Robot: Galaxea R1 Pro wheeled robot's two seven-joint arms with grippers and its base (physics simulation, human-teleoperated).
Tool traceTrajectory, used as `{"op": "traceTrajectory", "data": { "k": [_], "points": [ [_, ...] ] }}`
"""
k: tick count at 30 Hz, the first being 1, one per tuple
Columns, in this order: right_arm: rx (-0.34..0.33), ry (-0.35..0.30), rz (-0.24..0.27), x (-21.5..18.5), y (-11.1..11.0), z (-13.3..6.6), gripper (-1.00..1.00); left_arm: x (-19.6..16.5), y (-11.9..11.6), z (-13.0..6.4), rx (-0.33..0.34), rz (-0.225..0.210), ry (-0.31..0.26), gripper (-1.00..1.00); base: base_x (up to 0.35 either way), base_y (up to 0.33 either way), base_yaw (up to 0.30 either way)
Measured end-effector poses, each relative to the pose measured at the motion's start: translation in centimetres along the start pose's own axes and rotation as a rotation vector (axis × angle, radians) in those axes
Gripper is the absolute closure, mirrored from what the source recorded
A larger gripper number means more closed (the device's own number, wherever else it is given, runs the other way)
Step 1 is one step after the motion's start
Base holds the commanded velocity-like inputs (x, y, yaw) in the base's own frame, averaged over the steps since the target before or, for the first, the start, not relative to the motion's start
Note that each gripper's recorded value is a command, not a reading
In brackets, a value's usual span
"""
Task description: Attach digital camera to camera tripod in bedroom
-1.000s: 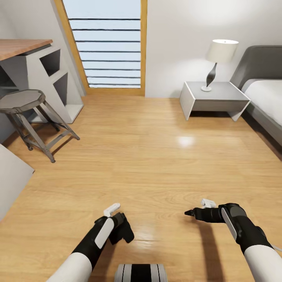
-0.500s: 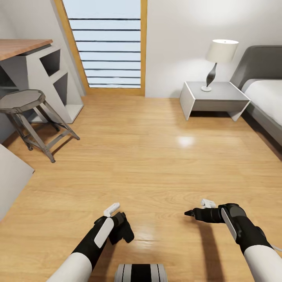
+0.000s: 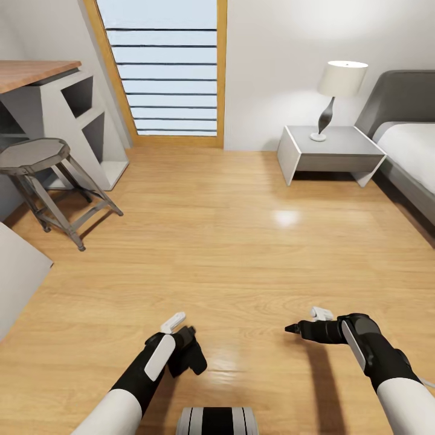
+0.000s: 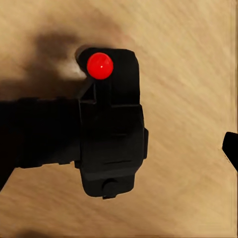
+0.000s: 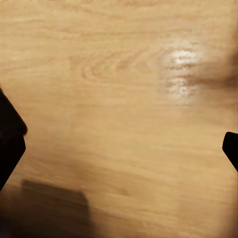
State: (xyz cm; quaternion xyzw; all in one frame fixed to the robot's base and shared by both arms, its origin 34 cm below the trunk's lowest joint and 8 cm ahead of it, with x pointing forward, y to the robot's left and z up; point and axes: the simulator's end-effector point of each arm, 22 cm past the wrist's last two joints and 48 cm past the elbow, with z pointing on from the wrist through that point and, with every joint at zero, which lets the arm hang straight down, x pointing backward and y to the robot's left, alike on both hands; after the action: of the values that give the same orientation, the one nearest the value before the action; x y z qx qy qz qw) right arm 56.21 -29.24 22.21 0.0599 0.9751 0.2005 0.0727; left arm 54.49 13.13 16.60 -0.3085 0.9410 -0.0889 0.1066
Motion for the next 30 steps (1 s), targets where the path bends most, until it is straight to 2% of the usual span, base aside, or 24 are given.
{"op": "traceTrajectory", "data": {
  "k": [6, 21, 23, 26, 30],
  "points": [
    [0.0, -0.001, -0.002, 0.0, 0.0, 0.0, -1.0, -0.3, -0.9, -0.2, 0.033, -0.014, -0.002, -1.0, 0.0, 0.0, 0.0],
    [-0.001, -0.001, -0.002, 0.0, 0.1, 0.0, -1.0, -0.4, -1.2, -0.2, 0.044, -0.014, -0.004, -1.0, 0.0, 0.0, 0.0],
    [-0.001, -0.001, -0.002, -0.1, 0.1, 0.0, -1.0, -0.3, -1.4, -0.3, 0.045, -0.006, -0.004, -1.0, 0.0, 0.0, 0.0],
    [-0.001, -0.001, -0.002, 0.0, 0.1, 0.0, -1.0, 0.4, -2.3, -0.4, 0.053, 0.054, -0.004, -1.0, 0.0, 0.0, 0.0],
    [-0.001, 0.0, -0.002, 0.0, 0.1, 0.0, -1.0, 0.5, -3.1, -0.6, 0.063, 0.085, -0.009, -1.0, 0.0, 0.0, 0.0]
  ]
}}
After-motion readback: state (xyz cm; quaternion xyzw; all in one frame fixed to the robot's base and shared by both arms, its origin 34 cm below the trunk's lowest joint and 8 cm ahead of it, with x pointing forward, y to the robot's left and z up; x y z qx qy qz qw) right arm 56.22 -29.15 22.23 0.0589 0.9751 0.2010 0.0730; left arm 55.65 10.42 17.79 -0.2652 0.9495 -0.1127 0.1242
